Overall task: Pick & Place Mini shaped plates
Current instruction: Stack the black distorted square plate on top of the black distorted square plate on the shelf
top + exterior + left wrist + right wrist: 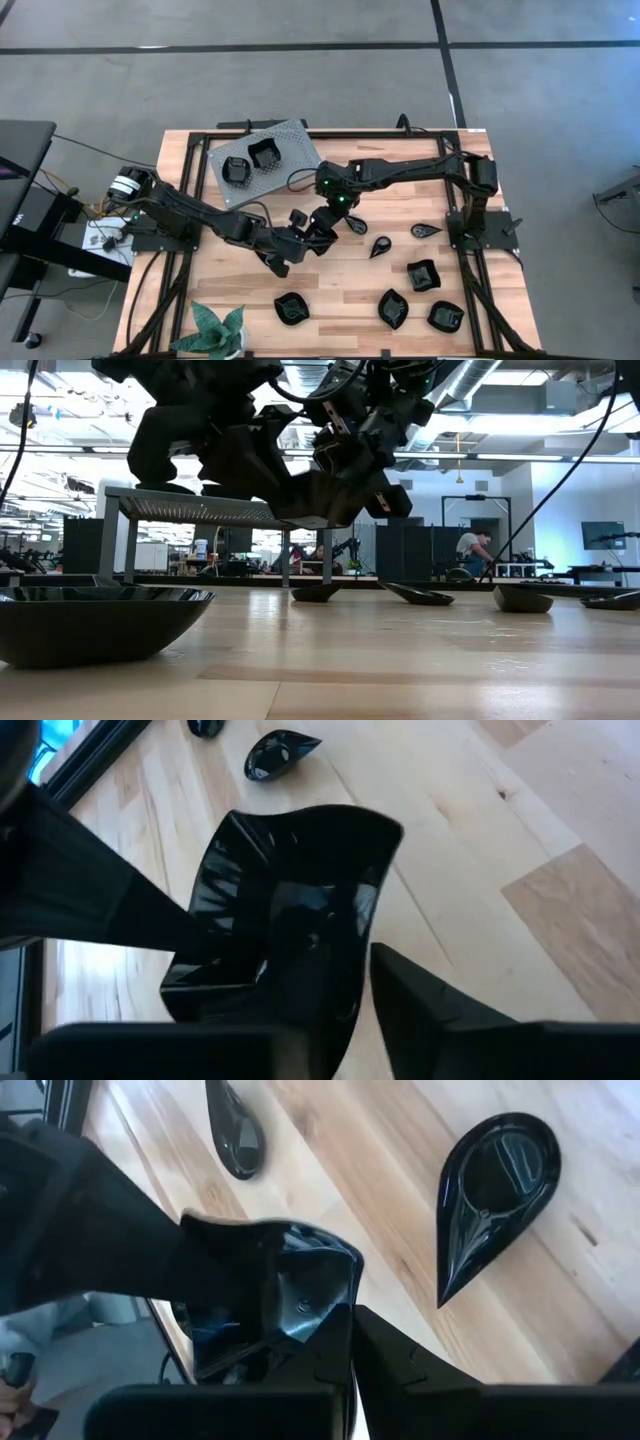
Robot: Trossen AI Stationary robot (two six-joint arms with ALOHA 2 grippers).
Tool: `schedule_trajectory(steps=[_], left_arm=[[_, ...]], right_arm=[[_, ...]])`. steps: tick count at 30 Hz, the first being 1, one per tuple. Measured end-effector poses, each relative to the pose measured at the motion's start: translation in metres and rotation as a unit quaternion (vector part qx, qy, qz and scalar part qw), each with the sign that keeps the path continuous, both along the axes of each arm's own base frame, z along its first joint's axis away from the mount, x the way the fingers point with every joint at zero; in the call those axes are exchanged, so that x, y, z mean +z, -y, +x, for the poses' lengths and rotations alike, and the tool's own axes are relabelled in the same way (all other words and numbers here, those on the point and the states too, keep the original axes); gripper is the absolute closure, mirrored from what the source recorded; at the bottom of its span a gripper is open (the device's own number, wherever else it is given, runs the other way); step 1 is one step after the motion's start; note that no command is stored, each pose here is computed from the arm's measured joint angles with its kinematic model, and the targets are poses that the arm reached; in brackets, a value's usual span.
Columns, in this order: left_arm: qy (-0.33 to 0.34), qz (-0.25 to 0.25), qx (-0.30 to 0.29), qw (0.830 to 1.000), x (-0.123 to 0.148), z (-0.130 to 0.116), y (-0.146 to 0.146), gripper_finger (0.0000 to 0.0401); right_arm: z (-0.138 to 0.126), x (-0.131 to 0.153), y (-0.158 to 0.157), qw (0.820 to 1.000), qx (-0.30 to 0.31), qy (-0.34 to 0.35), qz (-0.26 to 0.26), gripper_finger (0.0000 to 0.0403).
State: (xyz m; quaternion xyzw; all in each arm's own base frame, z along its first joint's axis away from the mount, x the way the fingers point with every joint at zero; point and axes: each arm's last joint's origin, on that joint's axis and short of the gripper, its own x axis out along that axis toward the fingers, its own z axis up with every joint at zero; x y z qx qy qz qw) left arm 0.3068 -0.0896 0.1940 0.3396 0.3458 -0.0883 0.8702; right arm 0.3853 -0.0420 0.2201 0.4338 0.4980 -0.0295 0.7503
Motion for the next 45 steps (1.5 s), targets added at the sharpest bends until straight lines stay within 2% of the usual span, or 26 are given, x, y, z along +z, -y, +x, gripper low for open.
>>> schedule_trajectory(steps=[6,29,32,40,45], left_arm=[[-0.005,-0.014,-0.018,1.0,-0.0003,-0.0002,0.0014,0.0392],[-0.009,-0.025,-0.027,0.999,-0.0008,-0.0003,0.0021,0.0391],[-0.009,-0.025,-0.027,0.999,-0.0008,-0.0003,0.0021,0.0394],[-0.009,-0.025,-0.026,0.999,-0.0008,-0.0003,0.0019,0.0393],[-0.008,-0.027,-0.023,0.999,-0.0007,-0.0003,0.0019,0.0391]], right_arm=[[0.001,0.0004,0.0004,1.0,0.016,0.014,-0.017,0.0397],[0.0044,-0.0004,0.0045,0.999,0.008,0.029,-0.018,0.0397],[0.0046,-0.0005,0.005,0.999,0.012,0.032,-0.031,0.0397],[0.0062,0.0003,0.0059,0.988,0.089,0.079,-0.101,0.0397],[0.0094,0.0025,0.0067,0.985,0.089,0.1,-0.108,0.0397]])
